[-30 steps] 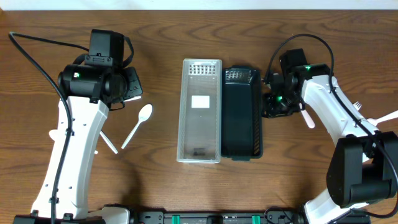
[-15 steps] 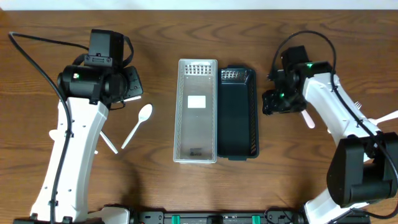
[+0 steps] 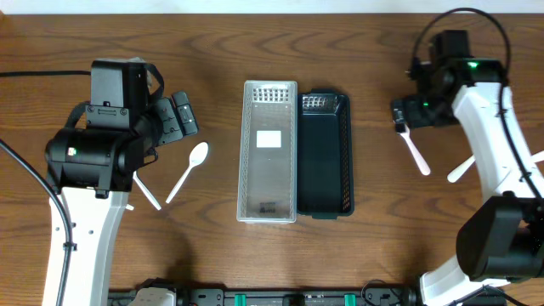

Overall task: Pack container
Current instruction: 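Lower the right gripper onto a white fork and grasp it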

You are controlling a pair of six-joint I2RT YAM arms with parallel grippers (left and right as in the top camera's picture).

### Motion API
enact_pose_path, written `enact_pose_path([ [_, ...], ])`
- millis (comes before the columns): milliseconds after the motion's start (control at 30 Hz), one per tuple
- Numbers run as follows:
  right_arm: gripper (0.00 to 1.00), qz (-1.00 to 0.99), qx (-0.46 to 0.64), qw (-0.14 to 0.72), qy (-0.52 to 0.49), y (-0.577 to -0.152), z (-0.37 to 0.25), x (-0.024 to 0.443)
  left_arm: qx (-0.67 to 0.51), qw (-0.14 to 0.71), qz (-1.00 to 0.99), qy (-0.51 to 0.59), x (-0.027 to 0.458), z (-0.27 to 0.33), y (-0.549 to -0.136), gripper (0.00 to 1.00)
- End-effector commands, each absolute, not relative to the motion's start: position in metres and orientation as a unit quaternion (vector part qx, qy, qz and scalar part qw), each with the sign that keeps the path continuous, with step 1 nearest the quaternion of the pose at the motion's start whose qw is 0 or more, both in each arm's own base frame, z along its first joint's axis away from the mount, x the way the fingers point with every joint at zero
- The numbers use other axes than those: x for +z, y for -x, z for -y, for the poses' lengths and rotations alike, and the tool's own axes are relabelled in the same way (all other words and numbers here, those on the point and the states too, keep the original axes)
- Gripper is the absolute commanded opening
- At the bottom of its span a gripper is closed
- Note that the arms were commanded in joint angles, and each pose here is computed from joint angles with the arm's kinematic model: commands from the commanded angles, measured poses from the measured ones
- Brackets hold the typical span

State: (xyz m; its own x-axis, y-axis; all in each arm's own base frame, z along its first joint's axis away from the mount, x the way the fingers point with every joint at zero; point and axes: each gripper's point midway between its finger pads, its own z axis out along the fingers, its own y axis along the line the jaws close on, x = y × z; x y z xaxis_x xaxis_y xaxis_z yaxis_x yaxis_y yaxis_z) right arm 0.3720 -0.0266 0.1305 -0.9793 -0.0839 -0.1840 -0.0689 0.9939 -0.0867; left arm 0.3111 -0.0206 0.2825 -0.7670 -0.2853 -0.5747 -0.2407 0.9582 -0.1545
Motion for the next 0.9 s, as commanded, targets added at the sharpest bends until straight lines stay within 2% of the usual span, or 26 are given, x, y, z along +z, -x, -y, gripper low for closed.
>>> enact_pose_path([
  [0,0.99,-0.997,-0.034,0.056,0.035,-0.36,0.048,0.108,-0.03,0.319,-0.935,0.153,0.289,0.013,-0.312,0.98],
  [133,0.98,-0.998,-0.016,0.04,0.041,-0.358,0.055,0.094,-0.03,0.32,-0.934,0.154,0.289,0.012,-0.312,0.98],
  [333,0.99,-0.993,-0.019,0.068,0.093,-0.385,0.05,0.079,-0.008,0.322,-0.933,0.16,0.288,0.005,-0.314,0.98],
  [600,0.99,-0.988,-0.015,0.035,0.15,-0.392,0.046,0.034,-0.004,0.322,-0.933,0.161,0.288,0.003,-0.313,0.98],
  [867,0.99,-0.982,-0.017,0.049,0.181,-0.412,0.034,0.008,-0.003,0.315,-0.935,0.161,0.286,0.003,-0.31,0.98],
])
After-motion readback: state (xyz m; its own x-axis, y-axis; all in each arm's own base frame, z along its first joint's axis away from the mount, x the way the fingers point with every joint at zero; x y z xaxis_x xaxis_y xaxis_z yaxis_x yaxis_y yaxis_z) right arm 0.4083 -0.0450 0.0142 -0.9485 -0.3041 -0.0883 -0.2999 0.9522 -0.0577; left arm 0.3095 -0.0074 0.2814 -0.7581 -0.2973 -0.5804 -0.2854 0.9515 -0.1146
